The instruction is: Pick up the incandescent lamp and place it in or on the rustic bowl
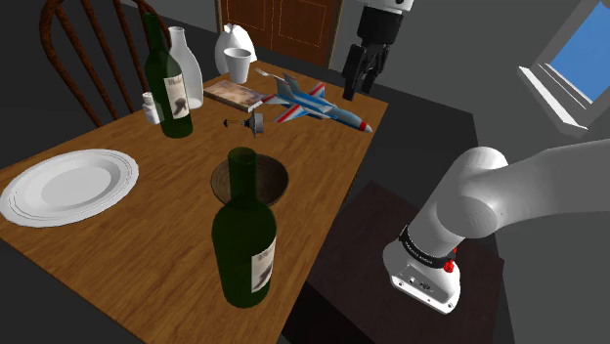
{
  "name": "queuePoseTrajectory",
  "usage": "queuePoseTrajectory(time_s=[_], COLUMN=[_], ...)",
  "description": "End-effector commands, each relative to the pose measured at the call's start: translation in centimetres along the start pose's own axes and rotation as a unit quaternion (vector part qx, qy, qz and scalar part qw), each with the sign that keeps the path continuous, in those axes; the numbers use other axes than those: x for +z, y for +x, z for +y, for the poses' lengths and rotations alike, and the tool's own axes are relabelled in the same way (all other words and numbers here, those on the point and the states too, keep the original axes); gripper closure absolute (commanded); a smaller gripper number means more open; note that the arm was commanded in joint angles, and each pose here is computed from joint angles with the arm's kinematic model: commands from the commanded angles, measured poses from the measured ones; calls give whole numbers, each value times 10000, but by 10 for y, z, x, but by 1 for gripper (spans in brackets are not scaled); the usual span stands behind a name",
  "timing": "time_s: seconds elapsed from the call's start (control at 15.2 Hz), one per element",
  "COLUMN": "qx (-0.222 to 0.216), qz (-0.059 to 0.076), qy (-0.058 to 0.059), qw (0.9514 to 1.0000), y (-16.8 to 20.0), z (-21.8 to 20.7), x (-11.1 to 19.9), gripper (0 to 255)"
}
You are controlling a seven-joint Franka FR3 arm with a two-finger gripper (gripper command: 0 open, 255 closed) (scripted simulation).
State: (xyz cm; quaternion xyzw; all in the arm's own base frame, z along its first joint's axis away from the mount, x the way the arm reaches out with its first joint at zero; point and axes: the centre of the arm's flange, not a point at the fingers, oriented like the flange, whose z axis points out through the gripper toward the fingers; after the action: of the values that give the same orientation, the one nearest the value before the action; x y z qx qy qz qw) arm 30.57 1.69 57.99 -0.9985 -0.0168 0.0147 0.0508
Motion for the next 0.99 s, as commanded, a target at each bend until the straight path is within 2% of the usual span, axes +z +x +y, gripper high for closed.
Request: queuePoseTrajectory(time_s=[0.0, 0.92], qx=[0, -196], qz=[0, -557], qy=[0, -77], qw=[10000, 9982], y=[0, 188], z=[0, 7], x=[0, 71], gripper=[0, 0])
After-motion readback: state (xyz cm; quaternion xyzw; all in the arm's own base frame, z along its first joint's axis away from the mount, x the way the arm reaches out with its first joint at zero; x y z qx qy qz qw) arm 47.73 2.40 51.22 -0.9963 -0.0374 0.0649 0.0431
